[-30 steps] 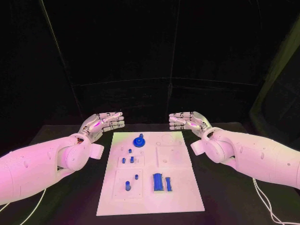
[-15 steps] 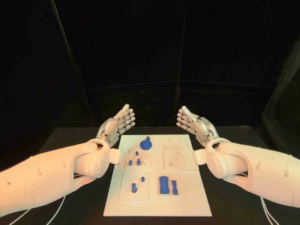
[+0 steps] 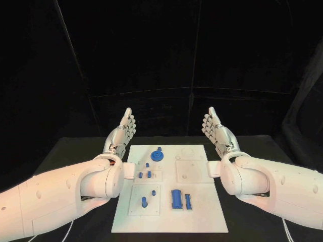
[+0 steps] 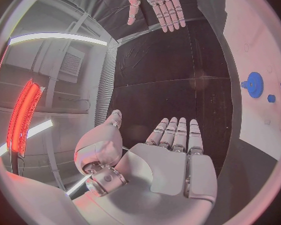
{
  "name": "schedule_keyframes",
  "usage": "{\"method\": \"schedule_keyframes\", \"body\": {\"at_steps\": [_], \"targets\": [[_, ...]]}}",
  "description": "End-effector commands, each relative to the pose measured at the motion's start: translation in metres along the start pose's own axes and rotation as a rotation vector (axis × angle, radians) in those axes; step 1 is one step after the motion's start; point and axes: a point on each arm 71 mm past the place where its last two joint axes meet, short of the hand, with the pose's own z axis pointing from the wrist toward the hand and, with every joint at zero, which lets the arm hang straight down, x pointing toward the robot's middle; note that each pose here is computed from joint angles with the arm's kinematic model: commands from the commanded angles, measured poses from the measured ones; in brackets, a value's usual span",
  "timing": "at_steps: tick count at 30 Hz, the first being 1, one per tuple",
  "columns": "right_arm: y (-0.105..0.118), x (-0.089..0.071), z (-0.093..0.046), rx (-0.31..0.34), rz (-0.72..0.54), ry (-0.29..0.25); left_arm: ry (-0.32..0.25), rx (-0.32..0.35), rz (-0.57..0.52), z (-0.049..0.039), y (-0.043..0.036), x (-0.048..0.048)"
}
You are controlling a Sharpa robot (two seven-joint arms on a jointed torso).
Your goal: Assemble the parts on the task board
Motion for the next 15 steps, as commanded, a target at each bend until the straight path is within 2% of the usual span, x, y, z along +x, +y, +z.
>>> {"method": "schedule_keyframes", "body": {"at_steps": [1, 15], "targets": [[0.0024, -0.0023, 0.0000, -0.015, -0.005, -0.041, -0.048, 0.039, 0.042, -0.0001, -0.0041, -0.0029], [0.0024, -0.0023, 0.0000, -0.015, -0.005, -0.041, -0.048, 0.039, 0.042, -0.0001, -0.0041, -0.0029]]}}
